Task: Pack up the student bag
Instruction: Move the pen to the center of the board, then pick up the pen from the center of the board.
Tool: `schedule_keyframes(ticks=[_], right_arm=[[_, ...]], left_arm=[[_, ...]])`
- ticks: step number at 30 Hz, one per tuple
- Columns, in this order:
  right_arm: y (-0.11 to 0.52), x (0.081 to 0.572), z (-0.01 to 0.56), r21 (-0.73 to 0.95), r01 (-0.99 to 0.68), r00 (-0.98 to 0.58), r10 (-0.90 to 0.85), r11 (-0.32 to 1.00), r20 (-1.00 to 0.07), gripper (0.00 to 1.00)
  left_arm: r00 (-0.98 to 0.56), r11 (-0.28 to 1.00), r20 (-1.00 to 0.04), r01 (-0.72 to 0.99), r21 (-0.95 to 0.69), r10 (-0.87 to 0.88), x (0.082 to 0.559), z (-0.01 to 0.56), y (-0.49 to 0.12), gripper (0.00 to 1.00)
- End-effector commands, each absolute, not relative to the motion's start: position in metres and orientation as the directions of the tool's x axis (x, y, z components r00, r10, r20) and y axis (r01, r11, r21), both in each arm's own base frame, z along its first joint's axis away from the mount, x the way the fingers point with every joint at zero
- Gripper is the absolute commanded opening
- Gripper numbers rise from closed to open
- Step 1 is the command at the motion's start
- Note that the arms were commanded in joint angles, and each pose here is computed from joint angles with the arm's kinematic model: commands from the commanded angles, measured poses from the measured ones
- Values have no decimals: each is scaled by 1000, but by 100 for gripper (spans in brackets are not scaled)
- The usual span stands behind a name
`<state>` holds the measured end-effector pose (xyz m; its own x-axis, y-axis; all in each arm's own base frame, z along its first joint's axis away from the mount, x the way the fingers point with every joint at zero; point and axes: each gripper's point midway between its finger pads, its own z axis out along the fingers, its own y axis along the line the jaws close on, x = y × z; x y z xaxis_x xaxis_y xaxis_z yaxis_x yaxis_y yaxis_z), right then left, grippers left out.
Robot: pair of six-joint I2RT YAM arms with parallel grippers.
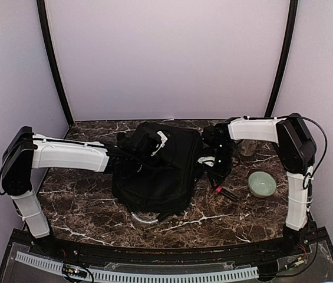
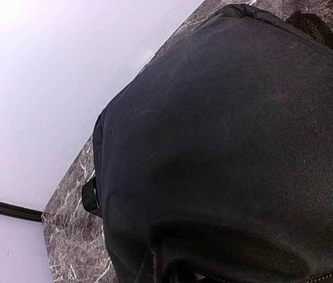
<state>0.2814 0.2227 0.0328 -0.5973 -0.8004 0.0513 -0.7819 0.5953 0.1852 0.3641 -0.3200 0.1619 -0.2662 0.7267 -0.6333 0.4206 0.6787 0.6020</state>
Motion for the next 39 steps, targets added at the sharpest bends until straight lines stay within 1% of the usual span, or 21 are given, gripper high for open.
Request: schedule_keyframes(ticks=[1, 2, 3, 4, 6, 9, 12, 16, 18, 19, 20, 21, 22, 23, 24, 25, 28, 30, 31, 39], right_arm=[[241, 283, 53, 178, -825, -550, -835, 536, -34, 46], [240, 283, 59, 164, -830, -547, -836, 533, -48, 63], [239, 284, 66, 149, -834, -543, -837, 531, -63, 95], [238, 284, 74, 133, -840, -538, -839, 525, -84, 99], [234, 284, 88, 97, -850, -526, -841, 517, -130, 100], [225, 282, 101, 34, -863, -501, -845, 504, -184, 100], [216, 270, 103, 2, -893, -441, -873, 450, -210, 100], [208, 248, 90, 46, -915, -402, -897, 400, -186, 100], [209, 243, 85, 49, -921, -386, -897, 385, -217, 95], [208, 239, 79, 49, -923, -383, -895, 382, -228, 92], [207, 238, 72, 46, -921, -386, -893, 387, -229, 86], [207, 242, 76, 14, -916, -390, -883, 400, -262, 80], [206, 245, 74, -12, -910, -397, -878, 415, -269, 76], [204, 249, 72, -32, -902, -406, -872, 430, -272, 72], [201, 255, 69, -65, -894, -412, -870, 444, -272, 65], [199, 257, 66, -87, -888, -416, -869, 451, -267, 62], [194, 258, 53, -106, -881, -428, -871, 462, -239, 58], [193, 255, 45, -91, -882, -434, -873, 462, -223, 52], [193, 254, 38, -79, -882, -441, -873, 464, -209, 50], [192, 246, 27, -40, -886, -447, -876, 461, -182, 49]], left_arm=[[-260, 715, -689, 454, 531, 677, 362, 170, -340, 0], [-257, 708, -683, 462, 534, 683, 359, 167, -344, 0], [-253, 700, -676, 466, 542, 692, 357, 165, -347, 0], [-246, 692, -672, 470, 548, 699, 354, 163, -350, 0], [-230, 682, -670, 479, 553, 706, 348, 163, -355, 0], [-218, 675, -672, 490, 551, 707, 342, 163, -361, 0], [-215, 671, -672, 499, 549, 709, 340, 162, -364, 0], [-219, 670, -671, 505, 544, 709, 339, 159, -366, 0], [-219, 671, -672, 507, 541, 707, 338, 160, -367, 0], [-220, 670, -671, 508, 541, 708, 338, 159, -367, 0], [-219, 670, -671, 508, 542, 709, 338, 159, -367, 0], [-220, 670, -670, 506, 543, 709, 338, 159, -367, 0], [-219, 670, -670, 506, 543, 709, 338, 159, -367, 0], [-220, 670, -669, 506, 544, 710, 338, 159, -367, 0], [-220, 669, -669, 506, 544, 710, 338, 158, -367, 0], [-220, 669, -670, 508, 542, 709, 338, 158, -367, 0], [-222, 666, -668, 520, 535, 710, 336, 155, -369, 0], [-225, 665, -666, 521, 535, 712, 336, 154, -369, 0], [-225, 665, -666, 520, 535, 712, 337, 154, -369, 0], [-225, 663, -661, 517, 542, 716, 337, 153, -369, 0]])
